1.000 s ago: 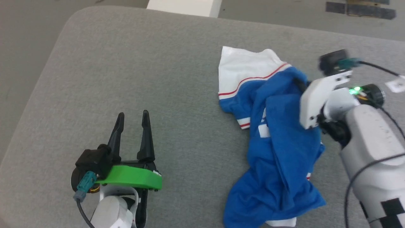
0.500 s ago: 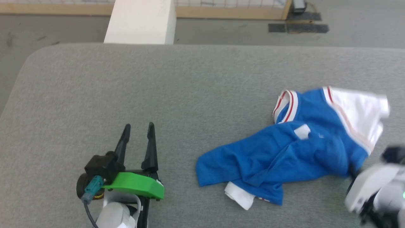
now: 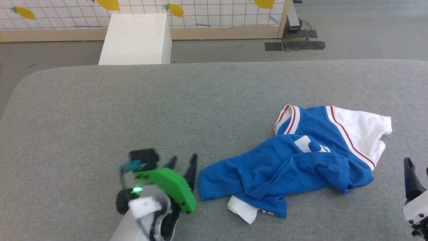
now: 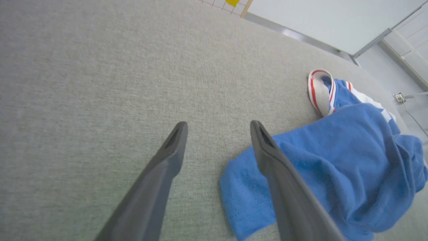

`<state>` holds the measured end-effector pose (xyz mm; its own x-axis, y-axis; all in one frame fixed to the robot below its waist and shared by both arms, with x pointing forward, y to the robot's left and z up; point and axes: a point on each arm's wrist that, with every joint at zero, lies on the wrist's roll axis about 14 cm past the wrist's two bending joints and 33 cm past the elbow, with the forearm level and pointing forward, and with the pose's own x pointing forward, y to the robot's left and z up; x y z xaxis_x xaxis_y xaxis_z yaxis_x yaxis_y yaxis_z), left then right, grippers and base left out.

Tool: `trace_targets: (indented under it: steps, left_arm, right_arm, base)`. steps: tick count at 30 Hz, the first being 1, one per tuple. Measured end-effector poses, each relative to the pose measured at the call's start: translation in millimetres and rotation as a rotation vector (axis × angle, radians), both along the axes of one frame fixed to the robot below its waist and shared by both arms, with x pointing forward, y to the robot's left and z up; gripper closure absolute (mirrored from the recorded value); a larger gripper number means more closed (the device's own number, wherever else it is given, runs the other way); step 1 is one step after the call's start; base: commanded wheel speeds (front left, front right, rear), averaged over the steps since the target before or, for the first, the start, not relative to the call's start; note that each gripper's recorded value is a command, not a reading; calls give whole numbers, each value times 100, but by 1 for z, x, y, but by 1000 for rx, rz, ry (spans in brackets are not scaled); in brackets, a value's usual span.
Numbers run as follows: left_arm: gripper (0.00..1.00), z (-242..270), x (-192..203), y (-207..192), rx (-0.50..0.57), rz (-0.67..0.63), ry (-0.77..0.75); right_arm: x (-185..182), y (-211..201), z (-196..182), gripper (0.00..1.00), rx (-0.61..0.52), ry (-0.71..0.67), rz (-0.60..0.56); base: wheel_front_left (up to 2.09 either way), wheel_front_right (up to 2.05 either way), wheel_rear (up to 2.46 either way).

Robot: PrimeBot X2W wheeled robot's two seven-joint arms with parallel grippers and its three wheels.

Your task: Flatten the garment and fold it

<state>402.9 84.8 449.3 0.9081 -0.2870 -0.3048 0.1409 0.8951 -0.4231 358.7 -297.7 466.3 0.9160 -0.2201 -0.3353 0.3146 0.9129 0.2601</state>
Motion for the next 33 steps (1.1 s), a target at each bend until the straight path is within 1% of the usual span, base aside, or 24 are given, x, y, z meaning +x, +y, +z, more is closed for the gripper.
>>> trace_targets:
  steps: [1,3,5,8,12,13,14,16,19,22,25,27,31,33]
  left_arm:
    - [0,-9,-2,-12,2,-54,80]
    - [0,-20,-5,-26,14,-112,189]
    - [0,-34,-13,-37,90,-193,289]
    - [0,-51,-23,-47,167,-265,390]
    - [0,-63,-32,-61,199,-357,443]
    - [23,-65,-34,-65,195,-376,447]
    - [100,-66,-35,-68,185,-389,450]
    - [100,-65,-34,-70,156,-383,442]
    - [100,-56,-23,-69,79,-323,388]
    - [100,-35,-3,-57,14,-229,296]
    - [100,9,32,-37,-35,-140,141]
    - [100,43,55,-25,-42,-104,34]
    - [100,125,92,-9,-20,-73,-198]
    - [100,163,102,-7,-12,-75,-296]
  right_arm:
    - [-1,-1,0,0,-5,2,-3]
    - [-3,-2,0,0,-4,4,-6]
    - [-6,-3,-2,0,-1,10,-10]
    - [-9,-3,-8,0,11,25,-13]
    - [-11,-3,-16,0,27,38,-21]
    - [-12,-4,-17,0,29,39,-26]
    - [-13,-5,-19,0,30,41,-30]
    - [-14,-6,-22,0,29,47,-36]
    - [-12,-2,-26,0,34,56,-27]
    - [-8,3,-27,0,40,52,-12]
    - [-1,10,-24,0,45,37,8]
    - [4,14,-22,0,47,28,20]
    - [10,20,-19,0,44,17,42]
    - [13,24,-16,0,44,9,52]
  base:
    - [0,0,0]
    - [0,0,0]
    - [0,0,0]
    - [0,0,0]
    - [0,0,0]
    - [0,0,0]
    - [0,0,0]
    - [0,0,0]
    - [0,0,0]
    - [0,0,0]
    - [0,0,0]
    - [0,0,0]
    - [0,0,0]
    - [0,0,0]
